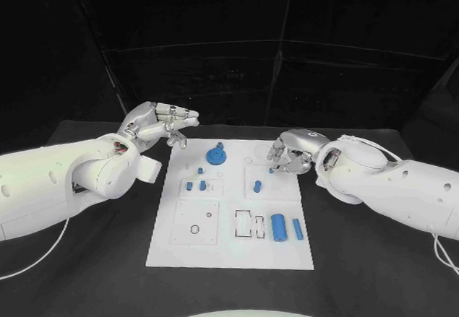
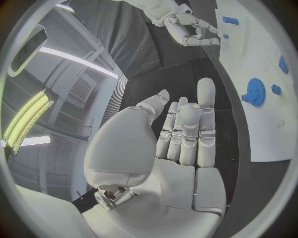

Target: Assemble the parts on the task board

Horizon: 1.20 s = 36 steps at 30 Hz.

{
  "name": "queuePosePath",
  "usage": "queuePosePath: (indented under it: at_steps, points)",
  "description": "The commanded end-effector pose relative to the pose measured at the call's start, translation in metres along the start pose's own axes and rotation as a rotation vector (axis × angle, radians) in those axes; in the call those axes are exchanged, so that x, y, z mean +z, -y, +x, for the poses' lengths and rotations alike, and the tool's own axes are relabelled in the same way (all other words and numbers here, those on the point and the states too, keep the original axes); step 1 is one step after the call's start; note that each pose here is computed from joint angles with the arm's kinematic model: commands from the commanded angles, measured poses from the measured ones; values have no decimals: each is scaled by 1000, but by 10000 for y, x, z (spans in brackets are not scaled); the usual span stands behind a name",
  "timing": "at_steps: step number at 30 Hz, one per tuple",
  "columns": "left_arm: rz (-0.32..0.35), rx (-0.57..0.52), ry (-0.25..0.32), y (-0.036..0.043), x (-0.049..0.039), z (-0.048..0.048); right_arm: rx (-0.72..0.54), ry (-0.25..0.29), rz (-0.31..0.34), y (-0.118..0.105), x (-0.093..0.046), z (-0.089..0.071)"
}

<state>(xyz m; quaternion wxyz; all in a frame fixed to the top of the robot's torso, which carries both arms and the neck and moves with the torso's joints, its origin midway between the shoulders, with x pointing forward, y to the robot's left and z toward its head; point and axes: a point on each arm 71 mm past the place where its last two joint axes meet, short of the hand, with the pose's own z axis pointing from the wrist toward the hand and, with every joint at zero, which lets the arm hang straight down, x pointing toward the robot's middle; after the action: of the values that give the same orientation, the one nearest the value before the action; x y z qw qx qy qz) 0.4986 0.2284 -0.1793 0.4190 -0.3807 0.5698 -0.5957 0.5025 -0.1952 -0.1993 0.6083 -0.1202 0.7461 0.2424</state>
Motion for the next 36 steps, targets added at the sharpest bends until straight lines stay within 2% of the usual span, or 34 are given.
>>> queuePosePath:
  at_steps: [1,9,26,36]
  points:
    - [45,-83,18,36,-9,9,-50,-13,3,-16,12,27]
    - [45,-126,21,23,-17,42,-58,-38,6,-34,33,84]
    - [51,-134,20,-7,-26,104,-86,-101,17,-47,81,205]
    - [51,-136,18,-7,-30,109,-111,-114,31,-57,112,277]
